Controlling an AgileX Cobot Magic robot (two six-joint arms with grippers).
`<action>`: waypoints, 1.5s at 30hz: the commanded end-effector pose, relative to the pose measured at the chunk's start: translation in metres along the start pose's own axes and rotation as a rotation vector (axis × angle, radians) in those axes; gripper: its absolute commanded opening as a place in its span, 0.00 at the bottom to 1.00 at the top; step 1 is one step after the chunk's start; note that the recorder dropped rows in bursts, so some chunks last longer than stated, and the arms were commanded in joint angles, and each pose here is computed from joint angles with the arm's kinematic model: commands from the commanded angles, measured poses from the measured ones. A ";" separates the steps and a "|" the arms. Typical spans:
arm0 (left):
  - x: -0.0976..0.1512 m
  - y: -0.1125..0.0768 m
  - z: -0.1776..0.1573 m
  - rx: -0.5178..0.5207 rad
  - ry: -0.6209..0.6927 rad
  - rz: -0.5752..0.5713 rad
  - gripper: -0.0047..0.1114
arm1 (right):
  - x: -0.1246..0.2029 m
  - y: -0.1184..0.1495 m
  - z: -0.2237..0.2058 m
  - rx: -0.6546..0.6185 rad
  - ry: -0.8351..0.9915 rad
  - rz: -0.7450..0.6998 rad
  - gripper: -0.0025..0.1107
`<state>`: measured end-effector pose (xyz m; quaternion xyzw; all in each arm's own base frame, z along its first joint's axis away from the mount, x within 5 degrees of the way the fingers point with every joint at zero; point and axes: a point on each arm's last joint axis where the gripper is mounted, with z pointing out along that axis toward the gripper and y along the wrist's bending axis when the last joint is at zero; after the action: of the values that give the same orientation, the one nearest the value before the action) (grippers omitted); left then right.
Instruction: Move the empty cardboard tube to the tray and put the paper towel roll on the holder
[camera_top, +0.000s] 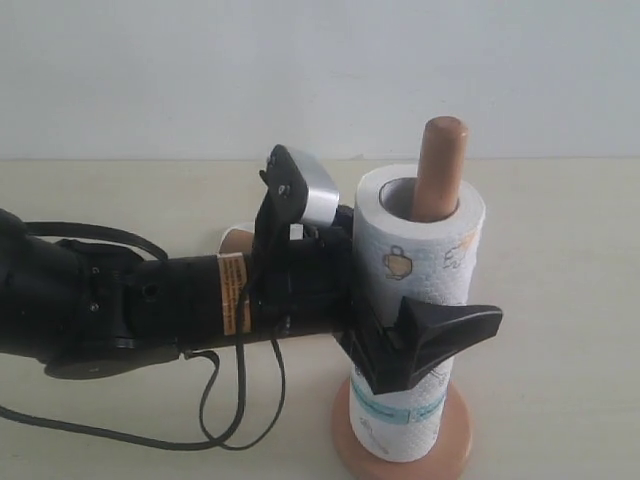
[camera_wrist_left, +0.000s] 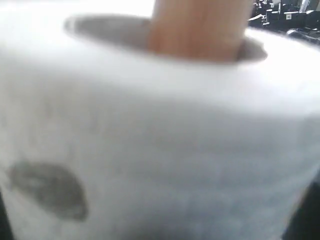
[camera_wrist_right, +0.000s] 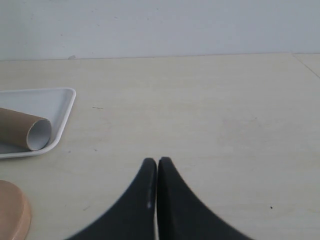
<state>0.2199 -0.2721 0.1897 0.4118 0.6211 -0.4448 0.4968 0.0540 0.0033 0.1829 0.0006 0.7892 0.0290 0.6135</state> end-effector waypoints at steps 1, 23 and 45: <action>-0.029 -0.007 -0.013 -0.027 -0.026 0.069 0.88 | -0.001 0.000 0.000 0.003 -0.014 -0.002 0.02; -0.136 -0.047 -0.120 -0.378 0.028 0.314 0.84 | -0.001 0.000 0.000 0.003 -0.014 -0.002 0.02; -0.119 -0.060 -0.224 -0.858 0.039 0.100 0.08 | -0.001 0.000 0.000 0.003 -0.014 -0.002 0.02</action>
<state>0.1305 -0.0854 0.3390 0.2214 0.7379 -0.1021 0.6294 0.0540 0.0033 0.1829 0.0006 0.7892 0.0290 0.6135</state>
